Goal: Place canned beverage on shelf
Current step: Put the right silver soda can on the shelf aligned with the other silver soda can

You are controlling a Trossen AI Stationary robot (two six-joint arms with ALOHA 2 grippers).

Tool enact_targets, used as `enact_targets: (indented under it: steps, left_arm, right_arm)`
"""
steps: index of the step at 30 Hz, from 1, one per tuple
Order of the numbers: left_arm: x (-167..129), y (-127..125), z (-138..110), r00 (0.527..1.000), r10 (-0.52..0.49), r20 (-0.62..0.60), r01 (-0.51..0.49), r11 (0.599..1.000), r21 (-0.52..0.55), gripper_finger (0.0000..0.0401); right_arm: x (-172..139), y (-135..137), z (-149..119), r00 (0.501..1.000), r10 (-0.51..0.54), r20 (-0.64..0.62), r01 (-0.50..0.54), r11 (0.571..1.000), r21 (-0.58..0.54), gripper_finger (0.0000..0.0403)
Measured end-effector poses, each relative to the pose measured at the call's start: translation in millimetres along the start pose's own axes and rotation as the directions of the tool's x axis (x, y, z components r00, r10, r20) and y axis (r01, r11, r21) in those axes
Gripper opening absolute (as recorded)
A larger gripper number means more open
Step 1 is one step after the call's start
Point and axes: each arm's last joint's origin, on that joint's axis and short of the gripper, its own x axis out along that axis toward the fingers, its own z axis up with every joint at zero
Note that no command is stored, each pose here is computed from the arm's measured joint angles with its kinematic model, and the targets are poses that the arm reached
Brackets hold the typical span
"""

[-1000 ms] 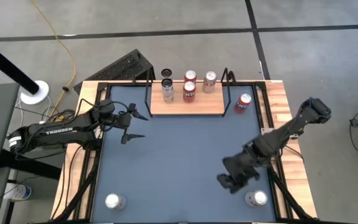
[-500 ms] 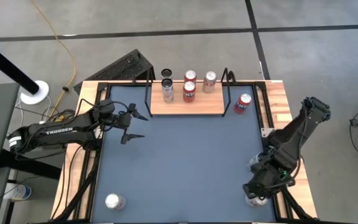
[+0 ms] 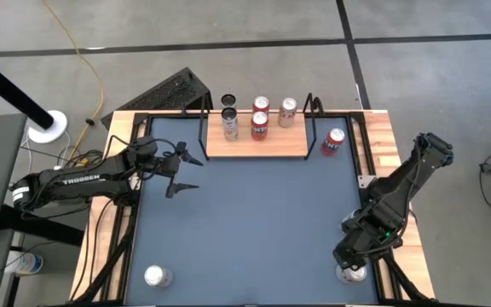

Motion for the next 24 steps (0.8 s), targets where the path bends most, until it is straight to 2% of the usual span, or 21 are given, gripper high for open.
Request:
enact_targets:
  steps: [5,10,15,24]
  left_arm:
    - [0.0,-0.1,-0.2,1.0,0.0,-0.002,0.0,1.0,0.004,0.0364]
    - [0.0,-0.3,-1.0,1.0,-0.003,-0.009,0.003,1.0,0.02,0.0364]
    - [0.0,-0.3,-0.8,1.0,-0.002,-0.008,0.002,1.0,0.024,0.0364]
    - [0.0,-0.4,-1.3,1.0,-0.004,-0.012,0.004,1.0,0.026,0.0364]
  right_arm:
    - [2.1,1.5,0.5,1.0,-0.008,0.005,0.008,1.0,0.004,0.0281]
    - [8.3,3.3,2.9,1.0,0.005,0.002,-0.005,1.0,-0.005,0.0344]
    - [21.7,6.1,10.0,1.0,0.025,-0.01,-0.025,0.999,-0.029,0.0369]
    - [45.5,4.7,26.5,1.0,0.023,-0.008,-0.023,0.999,-0.038,0.0372]
